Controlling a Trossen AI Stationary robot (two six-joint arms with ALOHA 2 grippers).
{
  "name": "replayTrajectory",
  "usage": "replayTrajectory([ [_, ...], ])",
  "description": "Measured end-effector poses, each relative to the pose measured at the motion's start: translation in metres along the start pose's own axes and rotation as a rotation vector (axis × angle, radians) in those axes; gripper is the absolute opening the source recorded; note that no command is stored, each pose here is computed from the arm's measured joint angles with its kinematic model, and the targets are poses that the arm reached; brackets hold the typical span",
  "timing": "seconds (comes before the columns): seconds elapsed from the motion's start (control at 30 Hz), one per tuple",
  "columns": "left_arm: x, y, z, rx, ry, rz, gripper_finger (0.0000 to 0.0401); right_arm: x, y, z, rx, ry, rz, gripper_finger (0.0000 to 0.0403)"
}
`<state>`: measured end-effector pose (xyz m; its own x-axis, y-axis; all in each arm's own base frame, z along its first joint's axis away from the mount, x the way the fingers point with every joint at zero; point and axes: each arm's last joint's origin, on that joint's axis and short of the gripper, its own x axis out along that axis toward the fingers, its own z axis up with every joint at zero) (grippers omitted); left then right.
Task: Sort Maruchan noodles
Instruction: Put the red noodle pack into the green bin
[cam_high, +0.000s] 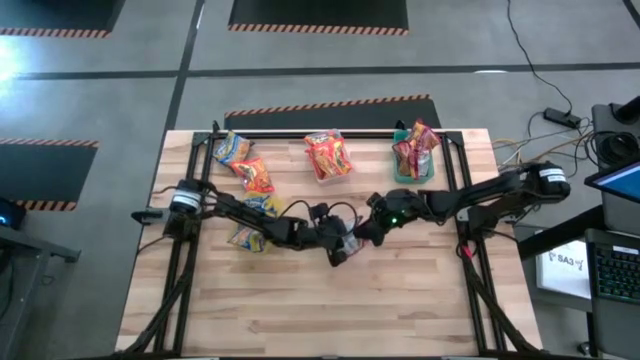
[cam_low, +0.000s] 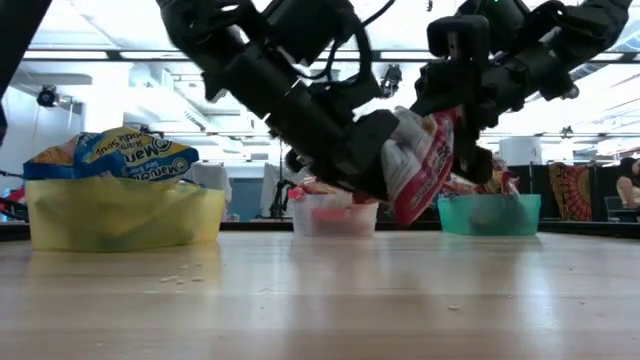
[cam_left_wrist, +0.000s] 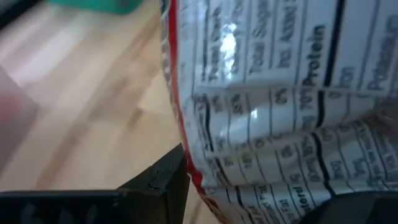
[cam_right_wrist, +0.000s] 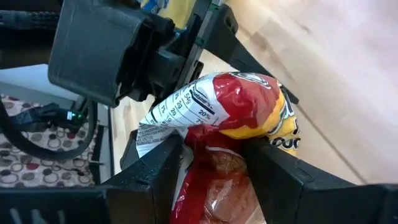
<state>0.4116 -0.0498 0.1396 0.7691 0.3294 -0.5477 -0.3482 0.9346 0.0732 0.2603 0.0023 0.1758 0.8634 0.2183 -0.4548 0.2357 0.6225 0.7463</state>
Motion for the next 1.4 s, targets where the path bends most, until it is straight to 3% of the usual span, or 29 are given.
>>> replayTrajectory([
  [0.33,0.014,0.037,0.044,0.070,-0.083,0.083,0.0136,-0.040,-0.001,0.023,-0.045,-0.161,-0.115,0.0168],
  [0.57,0.029,0.084,0.066,-0.002,-0.199,0.039,0.0136,-0.062,-0.014,0.043,-0.052,-0.274,-0.190,0.0168],
  [0.83,0.033,0.121,0.092,-0.034,-0.277,0.076,0.0136,-0.076,-0.030,0.061,-0.076,-0.334,-0.271,0.0167],
  [1.0,0.053,0.130,0.097,-0.047,-0.297,0.070,0.0136,-0.082,-0.029,0.072,-0.098,-0.363,-0.310,0.0167],
  [1.4,0.107,0.133,0.125,-0.035,-0.360,-0.005,0.0137,-0.109,-0.027,0.091,-0.165,-0.301,-0.554,0.0166],
])
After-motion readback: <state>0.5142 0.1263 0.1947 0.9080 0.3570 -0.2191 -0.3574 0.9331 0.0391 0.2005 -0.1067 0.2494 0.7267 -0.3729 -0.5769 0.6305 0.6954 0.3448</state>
